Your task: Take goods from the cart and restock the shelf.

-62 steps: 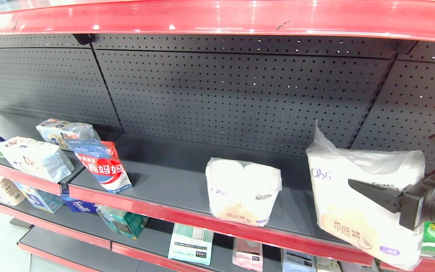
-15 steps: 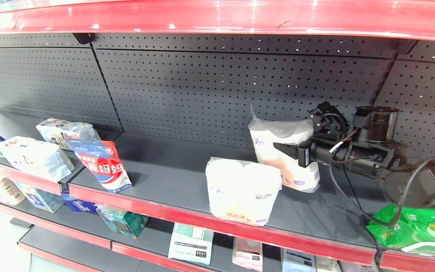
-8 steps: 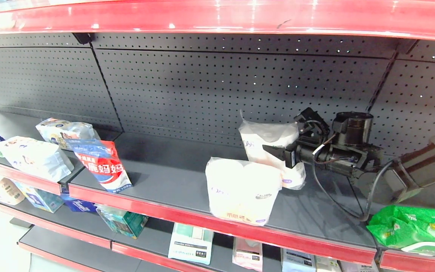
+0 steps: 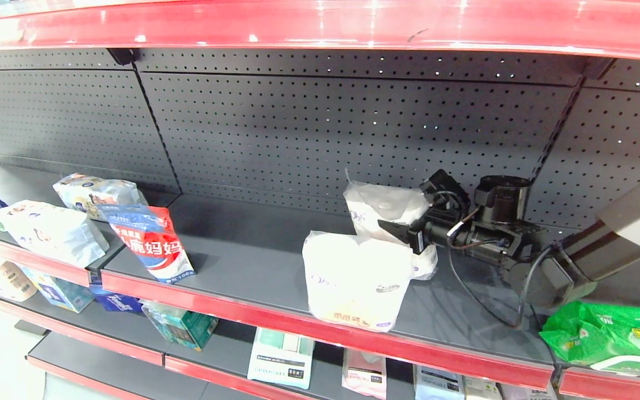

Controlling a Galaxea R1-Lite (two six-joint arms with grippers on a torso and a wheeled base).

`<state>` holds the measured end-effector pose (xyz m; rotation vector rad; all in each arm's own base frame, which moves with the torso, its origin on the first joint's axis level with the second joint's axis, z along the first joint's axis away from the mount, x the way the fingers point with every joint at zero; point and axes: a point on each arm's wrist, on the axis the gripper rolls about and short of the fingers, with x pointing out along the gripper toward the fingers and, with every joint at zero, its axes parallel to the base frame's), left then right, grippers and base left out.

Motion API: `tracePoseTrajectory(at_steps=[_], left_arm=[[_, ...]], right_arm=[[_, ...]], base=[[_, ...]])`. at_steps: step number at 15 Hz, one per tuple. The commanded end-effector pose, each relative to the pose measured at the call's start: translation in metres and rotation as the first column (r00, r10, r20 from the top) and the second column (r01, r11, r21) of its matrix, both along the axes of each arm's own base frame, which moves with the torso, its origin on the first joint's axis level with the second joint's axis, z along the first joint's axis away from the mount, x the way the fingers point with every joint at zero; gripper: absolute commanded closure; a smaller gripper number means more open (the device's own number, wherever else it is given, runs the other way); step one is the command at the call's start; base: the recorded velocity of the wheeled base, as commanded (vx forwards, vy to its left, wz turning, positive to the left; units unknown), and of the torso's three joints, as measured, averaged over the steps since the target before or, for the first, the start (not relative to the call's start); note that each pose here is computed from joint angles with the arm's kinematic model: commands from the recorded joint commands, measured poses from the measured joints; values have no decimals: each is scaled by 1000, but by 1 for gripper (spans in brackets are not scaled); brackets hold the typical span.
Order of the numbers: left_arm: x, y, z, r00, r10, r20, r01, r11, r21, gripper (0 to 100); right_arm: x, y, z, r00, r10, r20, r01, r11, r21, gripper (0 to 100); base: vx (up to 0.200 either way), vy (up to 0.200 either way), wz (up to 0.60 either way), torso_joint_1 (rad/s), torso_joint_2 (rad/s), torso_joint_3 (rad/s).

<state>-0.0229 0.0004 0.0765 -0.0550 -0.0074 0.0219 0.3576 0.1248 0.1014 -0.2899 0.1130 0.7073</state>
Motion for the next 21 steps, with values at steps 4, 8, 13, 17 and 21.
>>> tracePoseTrajectory(at_steps=[4, 8, 13, 17, 21], left_arm=[[0, 0, 0, 1000, 1, 1, -1, 1000, 0, 0], [0, 0, 0, 1000, 1, 1, -1, 1000, 0, 0], [0, 0, 0, 1000, 1, 1, -1, 1000, 0, 0], [0, 0, 0, 1000, 1, 1, -1, 1000, 0, 0], [0, 0, 0, 1000, 1, 1, -1, 1000, 0, 0]], right_arm=[[-6, -14, -16, 1000, 7, 5, -6, 994, -112, 100], [-8, -30, -25, 1000, 13, -5, -14, 988, -155, 100], [-4, -35, -36, 981, 195, -19, -196, 973, -119, 100], [2, -34, -41, 968, 250, -13, -250, 963, -102, 100], [18, -32, -33, 983, 177, 40, -171, 978, -123, 100]], base=[[0, 0, 0, 0, 0, 0], [0, 0, 0, 0, 0, 0], [0, 0, 0, 0, 0, 0], [0, 0, 0, 0, 0, 0], [0, 0, 0, 0, 0, 0]])
